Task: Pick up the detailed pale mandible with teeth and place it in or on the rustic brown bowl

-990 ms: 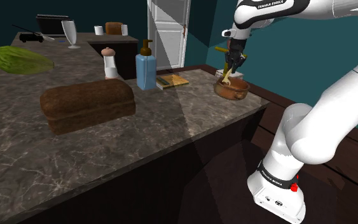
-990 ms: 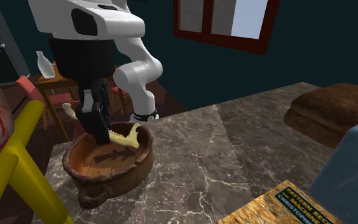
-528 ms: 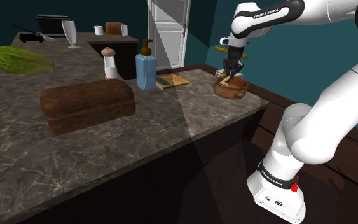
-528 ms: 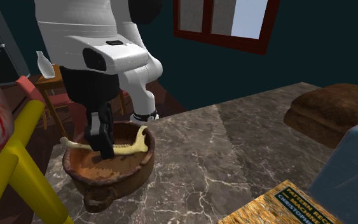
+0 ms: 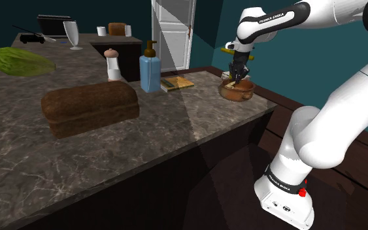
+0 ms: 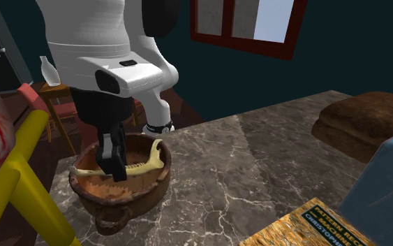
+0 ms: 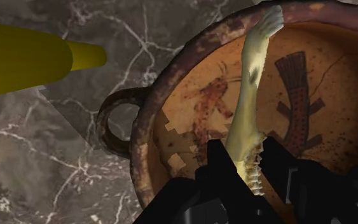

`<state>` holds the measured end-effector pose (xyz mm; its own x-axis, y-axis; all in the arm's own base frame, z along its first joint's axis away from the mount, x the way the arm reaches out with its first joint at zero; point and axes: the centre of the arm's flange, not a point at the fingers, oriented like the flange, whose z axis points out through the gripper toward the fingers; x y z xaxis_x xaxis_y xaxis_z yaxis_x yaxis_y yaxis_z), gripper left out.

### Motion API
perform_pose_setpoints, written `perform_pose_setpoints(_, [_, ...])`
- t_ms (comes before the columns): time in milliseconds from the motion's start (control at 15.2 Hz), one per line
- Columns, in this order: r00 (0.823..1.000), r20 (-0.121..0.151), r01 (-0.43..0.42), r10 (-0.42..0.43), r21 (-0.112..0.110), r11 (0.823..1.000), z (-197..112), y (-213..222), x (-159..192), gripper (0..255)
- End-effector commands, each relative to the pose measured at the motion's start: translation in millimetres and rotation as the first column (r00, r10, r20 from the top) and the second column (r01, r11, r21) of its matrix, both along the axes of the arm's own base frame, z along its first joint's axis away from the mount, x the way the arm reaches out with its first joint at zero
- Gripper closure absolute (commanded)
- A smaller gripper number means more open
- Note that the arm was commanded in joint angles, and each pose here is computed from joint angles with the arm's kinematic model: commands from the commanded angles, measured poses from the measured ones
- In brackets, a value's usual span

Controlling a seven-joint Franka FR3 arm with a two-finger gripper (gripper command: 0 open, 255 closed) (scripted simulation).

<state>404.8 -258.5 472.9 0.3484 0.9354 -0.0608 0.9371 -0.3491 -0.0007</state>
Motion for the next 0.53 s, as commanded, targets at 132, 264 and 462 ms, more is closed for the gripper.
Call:
perform_pose_setpoints(132, [1.0, 0.0, -0.001, 0.001, 0.0, 1.0, -0.2, 0.3, 0.3, 0])
perform_pose_setpoints(264, [1.0, 0.0, -0.001, 0.001, 0.0, 1.0, -0.2, 0.3, 0.3, 0])
perform_pose_setpoints(462, [1.0, 0.0, -0.001, 0.001, 0.0, 1.0, 13.0, 1.2, 0.5, 0])
